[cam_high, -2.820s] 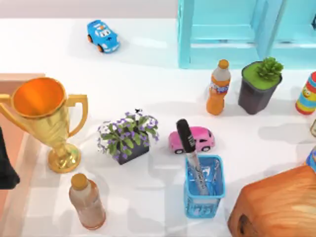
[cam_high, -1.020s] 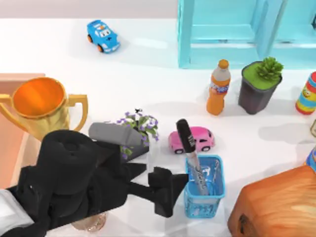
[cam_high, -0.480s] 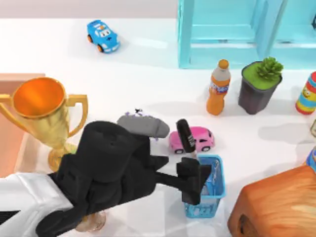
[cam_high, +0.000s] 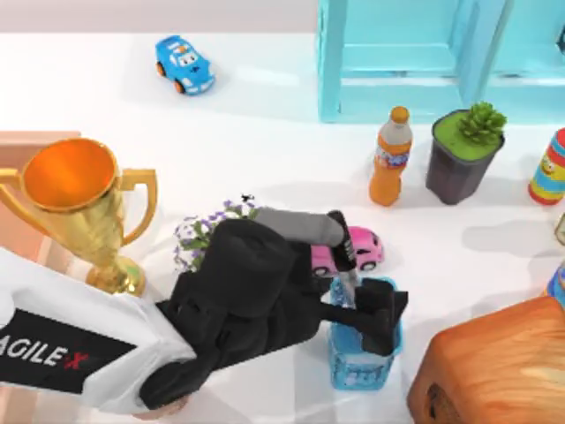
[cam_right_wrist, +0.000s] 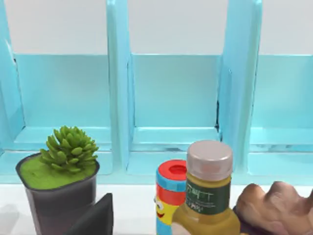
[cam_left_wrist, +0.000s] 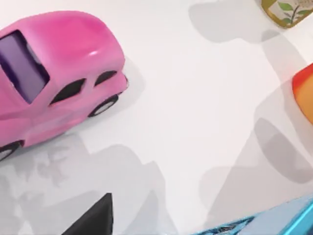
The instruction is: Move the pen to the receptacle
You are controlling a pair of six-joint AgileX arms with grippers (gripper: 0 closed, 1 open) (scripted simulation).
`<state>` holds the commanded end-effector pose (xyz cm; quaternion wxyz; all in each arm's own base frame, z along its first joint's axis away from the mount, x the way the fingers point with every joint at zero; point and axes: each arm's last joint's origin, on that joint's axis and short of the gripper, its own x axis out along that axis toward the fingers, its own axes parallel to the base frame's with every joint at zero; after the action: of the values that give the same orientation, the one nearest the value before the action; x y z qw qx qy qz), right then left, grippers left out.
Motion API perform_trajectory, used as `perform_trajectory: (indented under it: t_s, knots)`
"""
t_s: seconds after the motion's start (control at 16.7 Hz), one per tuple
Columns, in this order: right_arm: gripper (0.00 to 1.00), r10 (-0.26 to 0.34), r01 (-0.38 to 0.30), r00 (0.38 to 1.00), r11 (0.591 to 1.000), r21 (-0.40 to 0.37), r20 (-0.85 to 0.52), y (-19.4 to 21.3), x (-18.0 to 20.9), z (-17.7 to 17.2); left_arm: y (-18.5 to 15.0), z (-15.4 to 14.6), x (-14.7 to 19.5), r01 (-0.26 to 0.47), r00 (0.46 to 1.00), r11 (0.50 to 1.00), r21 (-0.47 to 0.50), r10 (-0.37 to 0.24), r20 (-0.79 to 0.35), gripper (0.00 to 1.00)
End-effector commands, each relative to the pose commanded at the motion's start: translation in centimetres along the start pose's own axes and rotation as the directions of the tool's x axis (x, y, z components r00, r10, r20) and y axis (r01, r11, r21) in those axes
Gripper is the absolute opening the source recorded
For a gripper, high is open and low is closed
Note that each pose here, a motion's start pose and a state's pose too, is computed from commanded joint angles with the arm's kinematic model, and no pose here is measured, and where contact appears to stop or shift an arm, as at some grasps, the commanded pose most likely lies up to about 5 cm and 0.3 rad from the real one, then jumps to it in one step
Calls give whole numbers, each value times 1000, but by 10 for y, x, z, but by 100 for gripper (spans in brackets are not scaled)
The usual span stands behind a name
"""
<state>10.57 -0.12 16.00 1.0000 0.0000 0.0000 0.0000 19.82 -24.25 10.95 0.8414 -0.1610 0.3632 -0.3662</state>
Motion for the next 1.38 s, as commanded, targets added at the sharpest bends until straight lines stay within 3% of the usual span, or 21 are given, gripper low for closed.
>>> perform_trajectory:
  t_s: [0.24,1.02,1.38]
  knots:
    - [100,0,0,1000,1000,0,0,0,0,0,0,0,0,0,1000,1000,0,0,0,100]
    - [100,0,0,1000,1000,0,0,0,0,0,0,0,0,0,1000,1000,0,0,0,2]
    - [100,0,0,1000,1000,0,0,0,0,0,0,0,0,0,1000,1000,0,0,0,0]
